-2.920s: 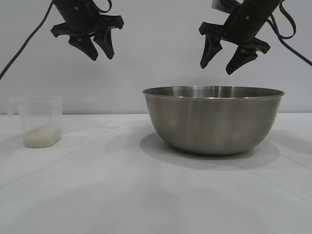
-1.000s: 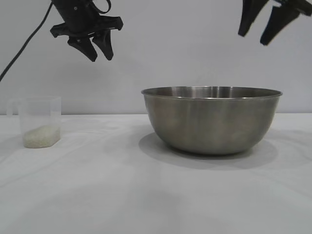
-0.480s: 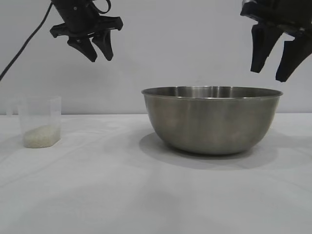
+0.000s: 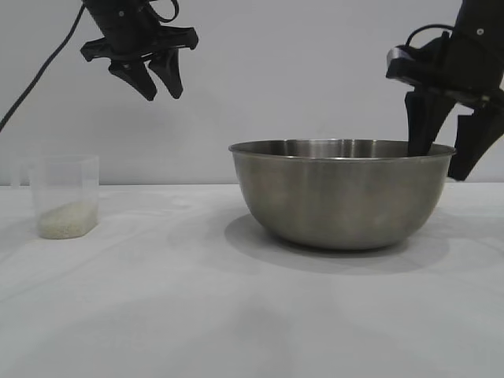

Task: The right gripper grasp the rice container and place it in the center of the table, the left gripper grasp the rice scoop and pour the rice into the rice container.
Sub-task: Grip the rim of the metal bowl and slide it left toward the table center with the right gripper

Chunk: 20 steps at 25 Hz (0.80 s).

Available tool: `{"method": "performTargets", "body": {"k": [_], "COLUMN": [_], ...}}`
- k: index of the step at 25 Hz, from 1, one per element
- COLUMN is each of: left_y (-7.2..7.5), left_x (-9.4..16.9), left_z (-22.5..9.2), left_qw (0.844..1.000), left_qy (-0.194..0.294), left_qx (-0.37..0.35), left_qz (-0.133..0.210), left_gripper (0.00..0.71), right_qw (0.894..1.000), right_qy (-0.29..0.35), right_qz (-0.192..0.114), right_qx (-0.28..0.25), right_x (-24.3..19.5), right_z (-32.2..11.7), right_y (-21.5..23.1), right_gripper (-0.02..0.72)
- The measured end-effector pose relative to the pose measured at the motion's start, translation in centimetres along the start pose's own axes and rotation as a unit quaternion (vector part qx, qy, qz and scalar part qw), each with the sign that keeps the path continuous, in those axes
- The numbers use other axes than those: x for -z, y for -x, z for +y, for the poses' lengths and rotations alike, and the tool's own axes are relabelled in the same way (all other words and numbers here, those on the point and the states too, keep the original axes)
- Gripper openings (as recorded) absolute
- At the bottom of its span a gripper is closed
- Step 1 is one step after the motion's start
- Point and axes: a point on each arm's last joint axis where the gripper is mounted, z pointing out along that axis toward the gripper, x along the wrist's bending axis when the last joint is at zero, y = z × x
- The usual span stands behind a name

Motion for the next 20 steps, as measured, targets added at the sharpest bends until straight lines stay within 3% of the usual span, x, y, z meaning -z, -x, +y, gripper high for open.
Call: {"method": "performTargets", "body": {"k": [3, 6, 20], "left_y": [0.0, 0.0, 0.0], "left_x": [0.0, 0.0, 0.0], "left_z": [0.0, 0.0, 0.0], "left_qw": [1.000, 1.000, 1.000], "left_qy": [0.000, 0.000, -0.001], "left_qx": [0.000, 0.000, 0.000], "left_qz": [0.000, 0.000, 0.000], "left_gripper": [0.293, 0.293, 0.293], "right_qw": [1.000, 1.000, 0.999], "right_qy": [0.006, 0.009, 0.043], "right_qz": [0.000, 0.002, 0.013], "right_qx": [-0.001, 0.000, 0.003], "right_x": [0.0, -0.1, -0.7], "right_z": [0.1, 0.2, 1.0], "right_y": [0.0, -0.2, -2.1], "right_gripper": [0.115, 0.000, 0.000]}}
